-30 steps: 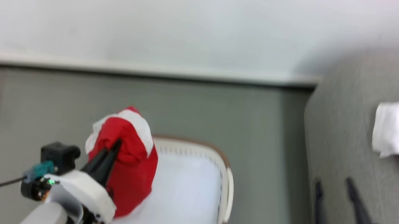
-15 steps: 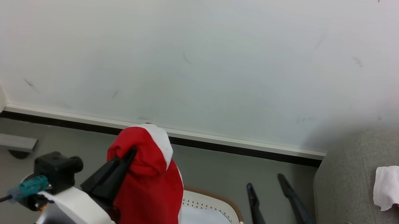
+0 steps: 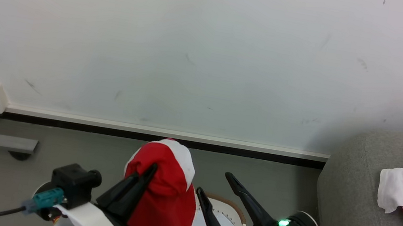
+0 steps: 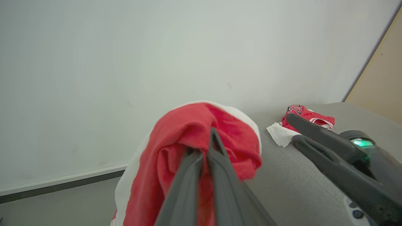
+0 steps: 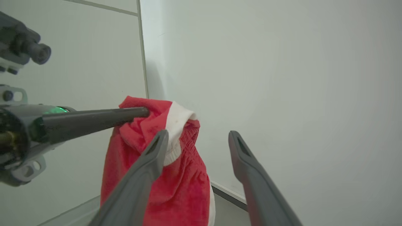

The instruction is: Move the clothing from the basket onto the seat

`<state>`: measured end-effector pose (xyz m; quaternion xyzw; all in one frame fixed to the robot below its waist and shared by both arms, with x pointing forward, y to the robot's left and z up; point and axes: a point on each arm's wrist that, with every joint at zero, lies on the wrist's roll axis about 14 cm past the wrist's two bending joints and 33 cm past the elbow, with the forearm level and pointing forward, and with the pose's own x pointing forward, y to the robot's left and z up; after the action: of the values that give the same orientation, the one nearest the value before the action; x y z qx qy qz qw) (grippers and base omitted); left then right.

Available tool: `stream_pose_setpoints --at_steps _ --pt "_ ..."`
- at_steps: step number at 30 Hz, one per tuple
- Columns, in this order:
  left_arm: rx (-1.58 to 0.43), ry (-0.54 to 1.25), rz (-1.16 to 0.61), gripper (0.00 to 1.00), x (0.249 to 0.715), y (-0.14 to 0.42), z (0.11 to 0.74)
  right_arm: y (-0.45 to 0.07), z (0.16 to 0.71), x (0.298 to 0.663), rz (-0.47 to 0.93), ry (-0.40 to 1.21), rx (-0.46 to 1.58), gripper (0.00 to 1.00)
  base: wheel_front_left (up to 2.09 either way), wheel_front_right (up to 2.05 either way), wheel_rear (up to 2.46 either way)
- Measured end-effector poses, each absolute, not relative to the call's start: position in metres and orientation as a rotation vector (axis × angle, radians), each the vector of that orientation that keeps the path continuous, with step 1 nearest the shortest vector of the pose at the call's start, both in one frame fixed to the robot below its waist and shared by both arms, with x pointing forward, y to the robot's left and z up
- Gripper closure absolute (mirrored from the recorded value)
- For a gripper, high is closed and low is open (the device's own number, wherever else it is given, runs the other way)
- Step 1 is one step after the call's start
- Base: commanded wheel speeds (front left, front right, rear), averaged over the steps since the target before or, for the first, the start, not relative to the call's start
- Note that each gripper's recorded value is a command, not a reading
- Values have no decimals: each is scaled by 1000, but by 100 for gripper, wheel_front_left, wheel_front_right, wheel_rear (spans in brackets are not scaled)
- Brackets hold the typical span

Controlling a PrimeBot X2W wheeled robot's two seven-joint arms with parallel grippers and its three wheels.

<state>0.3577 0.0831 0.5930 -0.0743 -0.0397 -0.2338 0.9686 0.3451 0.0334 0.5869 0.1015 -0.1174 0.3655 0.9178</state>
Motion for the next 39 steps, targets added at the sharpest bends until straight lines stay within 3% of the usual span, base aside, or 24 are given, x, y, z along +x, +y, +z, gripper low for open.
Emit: stream_pose_setpoints --at_steps 14,23,24,26,36,39 --pt "-160 -49 -575 100 348 58 582 60 569 338 839 -48 459 0 0 0 0" --pt "-183 -47 -652 100 339 41 584 71 547 333 885 89 494 0 0 0 0" --pt "-184 -47 -657 100 338 40 585 73 545 332 892 102 496 21 0 0 0" --pt "-189 -43 -666 100 337 39 585 75 544 331 900 117 501 100 0 0 0" --pt "-189 -20 -652 100 340 41 578 67 549 341 888 113 517 100 0 0 0" --pt "-191 -21 -647 76 341 42 576 61 552 345 873 101 524 100 0 0 0"
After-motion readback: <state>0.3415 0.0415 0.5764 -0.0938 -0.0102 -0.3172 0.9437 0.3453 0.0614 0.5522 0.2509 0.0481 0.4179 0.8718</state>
